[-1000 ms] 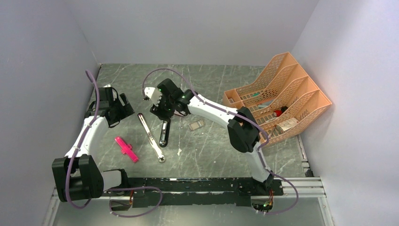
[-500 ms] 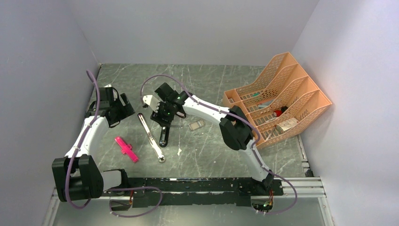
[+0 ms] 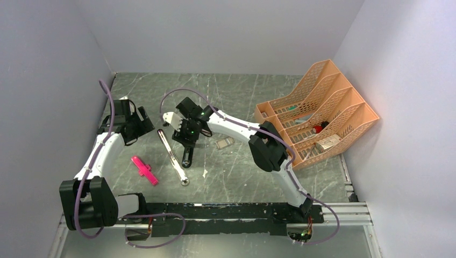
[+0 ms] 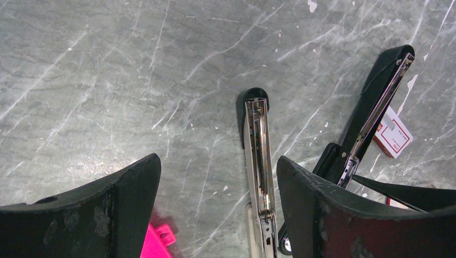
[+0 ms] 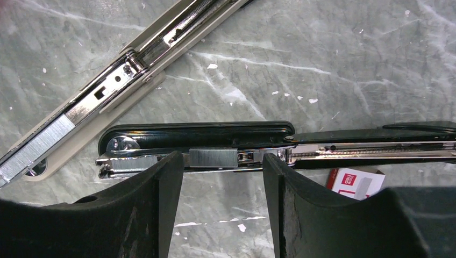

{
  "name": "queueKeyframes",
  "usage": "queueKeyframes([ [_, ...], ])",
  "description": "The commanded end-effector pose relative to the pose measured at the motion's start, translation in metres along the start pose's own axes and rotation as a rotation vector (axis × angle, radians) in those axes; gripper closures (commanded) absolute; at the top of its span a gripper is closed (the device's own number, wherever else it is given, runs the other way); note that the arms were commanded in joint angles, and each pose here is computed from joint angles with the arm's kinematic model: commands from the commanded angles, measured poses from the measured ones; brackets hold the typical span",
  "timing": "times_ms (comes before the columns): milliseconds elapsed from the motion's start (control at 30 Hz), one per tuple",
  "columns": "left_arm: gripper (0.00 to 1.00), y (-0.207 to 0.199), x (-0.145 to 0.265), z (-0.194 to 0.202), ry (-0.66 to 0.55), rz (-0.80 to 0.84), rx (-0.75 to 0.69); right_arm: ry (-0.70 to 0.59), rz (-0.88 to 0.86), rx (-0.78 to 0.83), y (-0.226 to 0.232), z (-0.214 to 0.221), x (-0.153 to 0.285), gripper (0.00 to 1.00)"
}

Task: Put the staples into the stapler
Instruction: Install the staple into the stapler, then pick up the stapler.

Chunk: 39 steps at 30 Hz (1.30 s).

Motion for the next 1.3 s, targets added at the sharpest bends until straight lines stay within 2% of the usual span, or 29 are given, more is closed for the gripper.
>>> queueKeyframes([
  [0, 0.17, -0.014, 0.007, -0.013, -0.038, 0.051, -0.018, 0.035, -0.043, 0.0, 0.01, 0.012, -0.009, 0.4],
  [567, 0.17, -0.014, 0.007, -0.012, -0.039, 0.049, -0.019, 0.071, -0.051, -0.01, 0.012, 0.02, -0.017, 0.42],
  [800, 0.17, -0.014, 0.007, -0.013, -0.041, 0.048, -0.019, 0.074, -0.046, -0.008, 0.011, 0.02, -0.016, 0.49],
  [933, 0.17, -0.013, 0.007, -0.012, -0.04, 0.048, -0.018, 0.057, -0.032, -0.006, 0.008, 0.013, -0.01, 0.52],
  [1267, 0.17, -0.014, 0.007, -0.013, -0.04, 0.048, -0.019, -0.039, 0.04, 0.008, -0.001, -0.014, 0.019, 0.53],
])
Point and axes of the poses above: each gripper's point midway between its finger pads, its own x axis back along the fingers, its own y axis along the line the jaws close on, z = x × y, the point moved 4 cm from there along x, back along the fingers, and after that the axes turned 15 degrees about x, right-handed, at the moved point
